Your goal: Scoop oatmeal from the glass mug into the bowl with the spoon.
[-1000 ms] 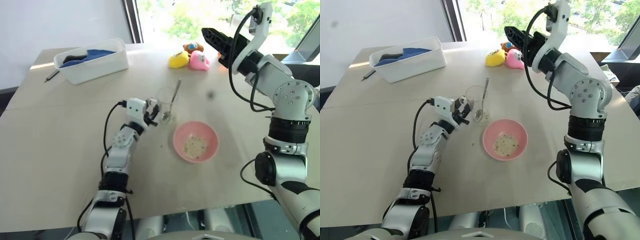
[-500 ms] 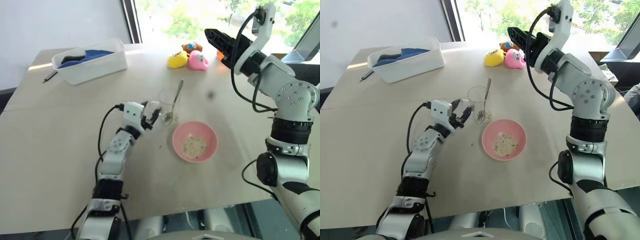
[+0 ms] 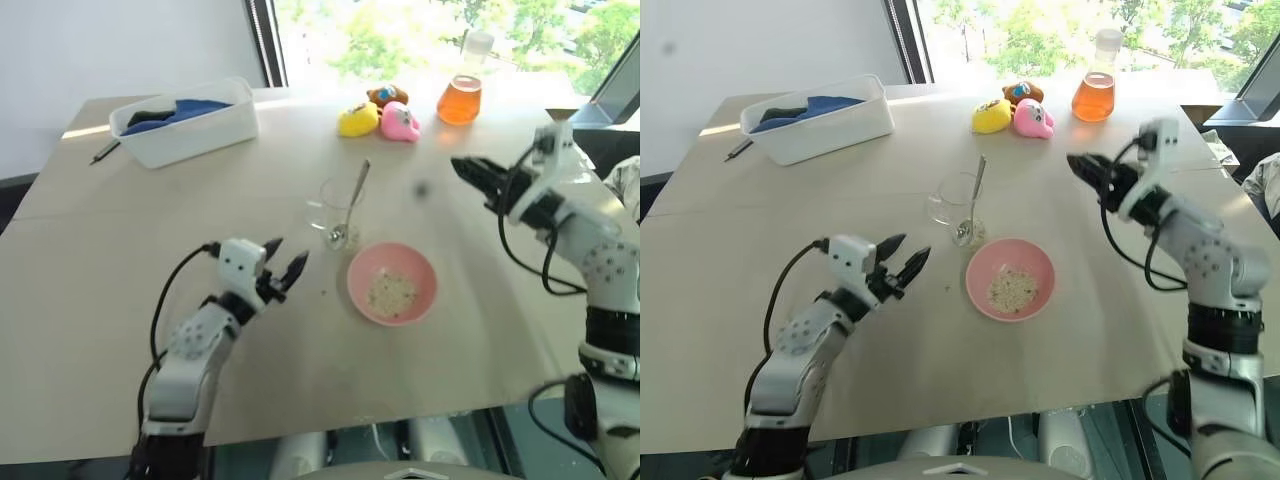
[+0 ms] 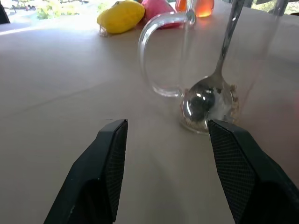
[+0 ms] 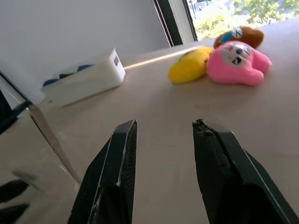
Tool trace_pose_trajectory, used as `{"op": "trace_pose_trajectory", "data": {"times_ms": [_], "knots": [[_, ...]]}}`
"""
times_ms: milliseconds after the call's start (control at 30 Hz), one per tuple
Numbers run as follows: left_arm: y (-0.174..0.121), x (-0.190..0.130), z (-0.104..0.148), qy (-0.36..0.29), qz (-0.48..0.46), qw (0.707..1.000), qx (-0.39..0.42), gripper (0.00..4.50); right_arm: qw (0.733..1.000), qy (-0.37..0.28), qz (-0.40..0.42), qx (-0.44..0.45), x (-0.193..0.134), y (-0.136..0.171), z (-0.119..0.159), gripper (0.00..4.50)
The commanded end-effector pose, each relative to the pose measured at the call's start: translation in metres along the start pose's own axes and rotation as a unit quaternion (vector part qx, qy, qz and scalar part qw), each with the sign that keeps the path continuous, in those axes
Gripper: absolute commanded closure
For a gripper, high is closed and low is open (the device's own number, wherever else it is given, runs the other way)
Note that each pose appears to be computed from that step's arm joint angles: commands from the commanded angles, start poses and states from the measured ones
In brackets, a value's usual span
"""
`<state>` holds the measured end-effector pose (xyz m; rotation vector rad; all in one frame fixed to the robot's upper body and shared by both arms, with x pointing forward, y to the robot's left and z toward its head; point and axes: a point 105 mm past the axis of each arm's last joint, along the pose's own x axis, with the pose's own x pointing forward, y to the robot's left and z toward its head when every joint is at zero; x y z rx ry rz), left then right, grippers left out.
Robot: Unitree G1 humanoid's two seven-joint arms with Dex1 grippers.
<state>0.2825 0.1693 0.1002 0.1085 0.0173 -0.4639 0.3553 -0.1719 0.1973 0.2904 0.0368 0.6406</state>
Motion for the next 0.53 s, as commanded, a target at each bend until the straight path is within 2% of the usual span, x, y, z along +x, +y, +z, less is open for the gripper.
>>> {"op": "trace_pose_trajectory", "data": {"times_ms": [33,267,400,533], "knots": [[0.002,-0.028,-0.004,0.023,-0.001,0.999,0.031,1.68,1.0,0.011,0.013,-0.01,-0.024,-0.009,-0.018,2.61],[-0.004,-0.07,-0.018,0.065,-0.011,0.998,0.018,1.68,0.987,0.092,0.058,-0.12,-0.084,-0.023,-0.067,2.61],[-0.01,-0.08,-0.026,0.089,-0.025,0.995,0.029,1.68,0.976,0.129,0.097,-0.146,-0.108,-0.02,-0.083,2.61],[-0.008,-0.08,-0.028,0.086,-0.023,0.996,0.017,1.68,0.97,0.158,0.101,-0.155,-0.124,-0.024,-0.101,2.61]]}}
